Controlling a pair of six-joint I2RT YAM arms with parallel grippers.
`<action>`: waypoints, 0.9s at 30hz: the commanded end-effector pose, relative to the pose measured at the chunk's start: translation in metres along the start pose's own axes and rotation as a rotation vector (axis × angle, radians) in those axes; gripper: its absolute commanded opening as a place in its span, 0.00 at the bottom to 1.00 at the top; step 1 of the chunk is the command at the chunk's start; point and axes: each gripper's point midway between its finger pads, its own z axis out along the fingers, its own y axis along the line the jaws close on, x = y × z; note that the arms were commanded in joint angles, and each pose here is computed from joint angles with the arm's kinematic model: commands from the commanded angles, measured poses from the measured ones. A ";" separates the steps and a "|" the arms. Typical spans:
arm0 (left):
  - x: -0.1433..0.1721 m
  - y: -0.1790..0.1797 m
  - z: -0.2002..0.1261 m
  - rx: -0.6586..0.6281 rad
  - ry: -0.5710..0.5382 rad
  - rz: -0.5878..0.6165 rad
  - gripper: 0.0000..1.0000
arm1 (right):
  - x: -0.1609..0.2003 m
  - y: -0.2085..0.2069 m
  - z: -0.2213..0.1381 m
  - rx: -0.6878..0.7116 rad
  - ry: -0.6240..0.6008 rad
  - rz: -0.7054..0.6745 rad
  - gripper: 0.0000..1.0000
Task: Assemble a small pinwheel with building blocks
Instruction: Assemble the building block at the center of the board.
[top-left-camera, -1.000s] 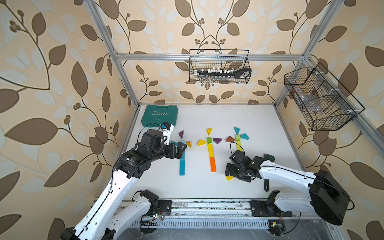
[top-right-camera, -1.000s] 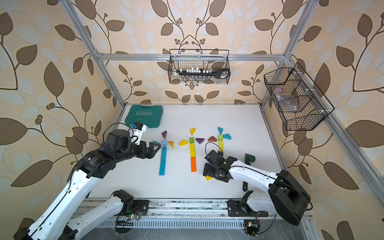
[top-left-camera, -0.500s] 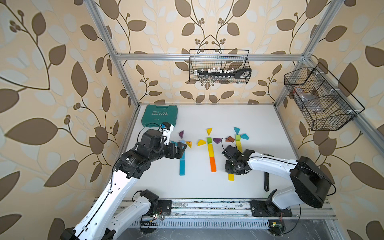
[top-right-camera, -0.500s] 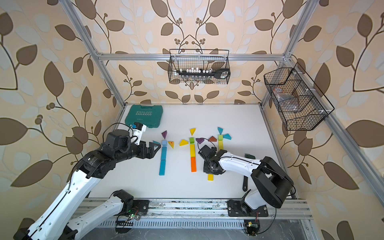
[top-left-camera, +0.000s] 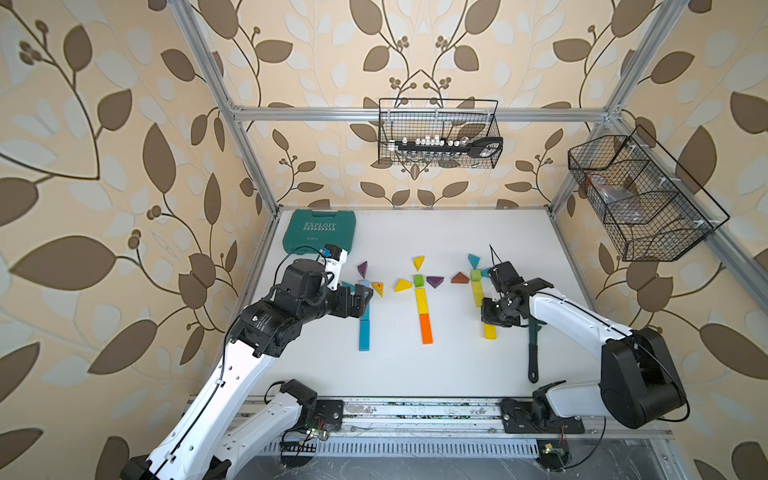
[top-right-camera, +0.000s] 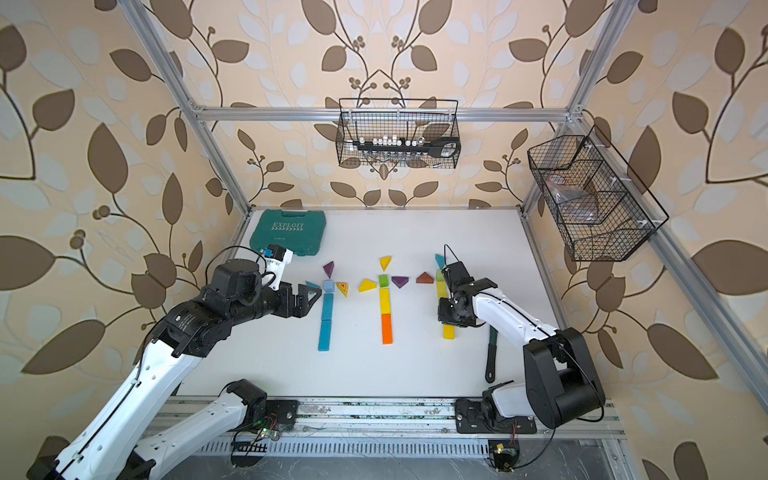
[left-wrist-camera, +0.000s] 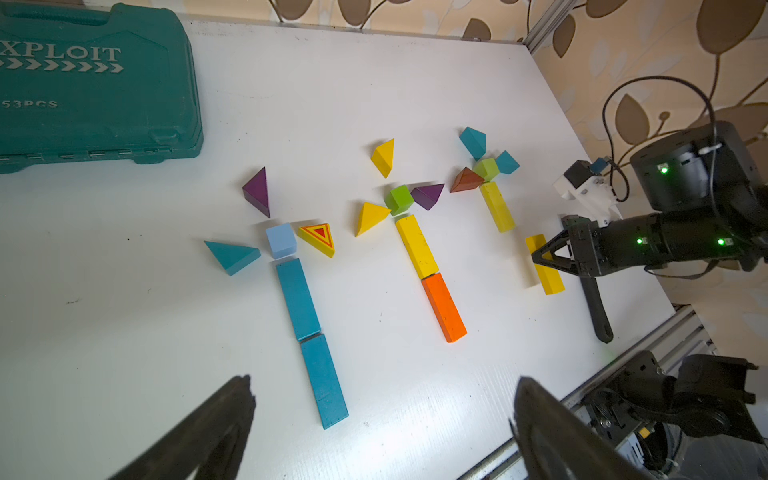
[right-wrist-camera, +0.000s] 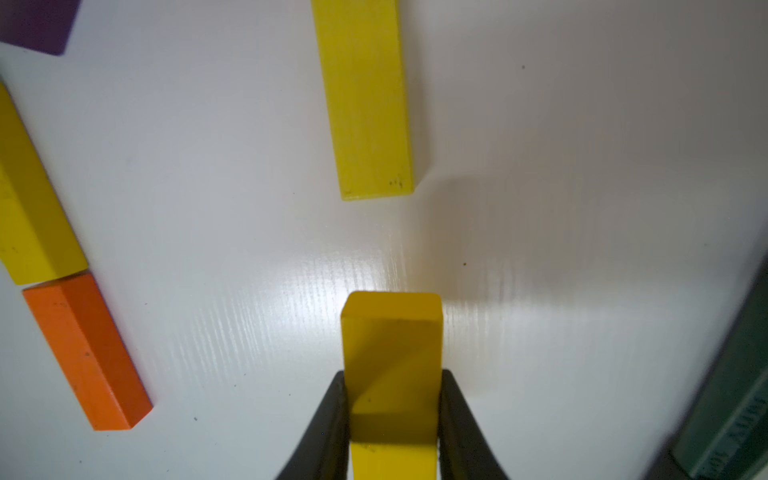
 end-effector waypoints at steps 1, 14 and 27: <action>-0.002 0.003 0.000 -0.012 -0.012 0.016 0.99 | 0.000 0.005 0.003 -0.039 0.043 -0.083 0.16; -0.001 0.006 0.004 -0.030 0.003 0.013 0.99 | -0.019 -0.002 0.031 -0.017 0.082 -0.112 0.17; -0.001 0.008 0.006 -0.038 0.011 0.013 0.99 | -0.019 0.006 0.039 -0.070 0.105 -0.100 0.21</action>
